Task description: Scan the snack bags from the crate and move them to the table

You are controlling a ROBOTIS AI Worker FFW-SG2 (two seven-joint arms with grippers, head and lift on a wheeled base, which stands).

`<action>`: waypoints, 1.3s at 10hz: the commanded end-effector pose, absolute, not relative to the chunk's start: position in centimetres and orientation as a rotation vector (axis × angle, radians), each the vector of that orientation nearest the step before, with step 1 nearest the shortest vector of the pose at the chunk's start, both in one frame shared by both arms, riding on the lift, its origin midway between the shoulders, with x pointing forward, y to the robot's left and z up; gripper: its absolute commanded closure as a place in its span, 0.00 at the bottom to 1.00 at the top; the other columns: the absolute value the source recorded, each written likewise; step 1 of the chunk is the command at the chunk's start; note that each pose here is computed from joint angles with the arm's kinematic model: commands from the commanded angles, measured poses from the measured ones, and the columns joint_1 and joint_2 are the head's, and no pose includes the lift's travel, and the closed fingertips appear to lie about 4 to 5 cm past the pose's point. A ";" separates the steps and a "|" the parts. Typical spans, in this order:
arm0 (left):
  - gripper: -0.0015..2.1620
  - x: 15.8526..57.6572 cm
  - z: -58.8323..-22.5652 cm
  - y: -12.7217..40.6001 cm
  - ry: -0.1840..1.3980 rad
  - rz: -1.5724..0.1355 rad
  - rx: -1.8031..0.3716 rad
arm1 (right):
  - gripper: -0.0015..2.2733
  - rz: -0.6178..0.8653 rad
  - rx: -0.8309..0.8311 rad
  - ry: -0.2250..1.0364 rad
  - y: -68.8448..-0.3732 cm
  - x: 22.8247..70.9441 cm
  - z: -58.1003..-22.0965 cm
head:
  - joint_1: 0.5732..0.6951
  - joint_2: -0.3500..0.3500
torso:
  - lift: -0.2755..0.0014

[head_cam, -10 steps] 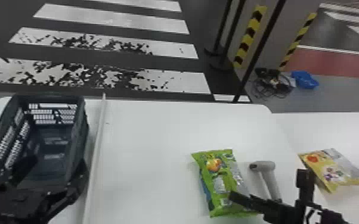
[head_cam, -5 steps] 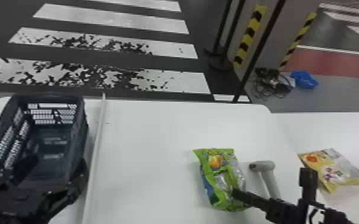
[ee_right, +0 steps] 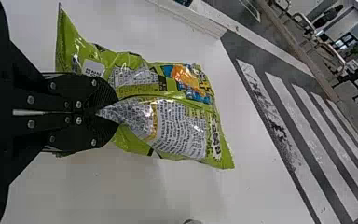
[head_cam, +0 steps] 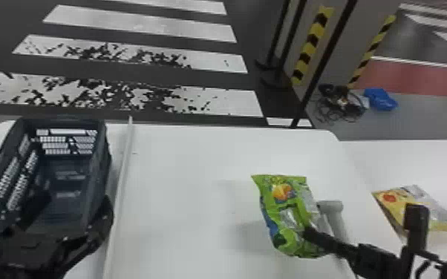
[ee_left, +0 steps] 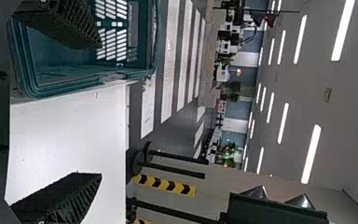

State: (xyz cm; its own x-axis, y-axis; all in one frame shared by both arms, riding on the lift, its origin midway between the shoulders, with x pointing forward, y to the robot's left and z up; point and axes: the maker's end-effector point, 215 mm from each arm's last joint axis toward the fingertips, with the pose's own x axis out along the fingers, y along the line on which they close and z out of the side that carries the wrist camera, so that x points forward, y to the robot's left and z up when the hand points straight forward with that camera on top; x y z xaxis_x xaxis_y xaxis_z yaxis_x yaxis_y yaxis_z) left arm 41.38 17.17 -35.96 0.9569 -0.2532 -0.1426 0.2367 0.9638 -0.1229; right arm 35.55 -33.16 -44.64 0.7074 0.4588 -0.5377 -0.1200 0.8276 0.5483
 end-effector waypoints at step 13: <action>0.00 40.8 -35.7 15.1 0.148 -0.289 -0.081 | 0.99 -0.358 0.307 0.333 -65.4 49.2 -40.2 | 1.00 0.00 | 0.65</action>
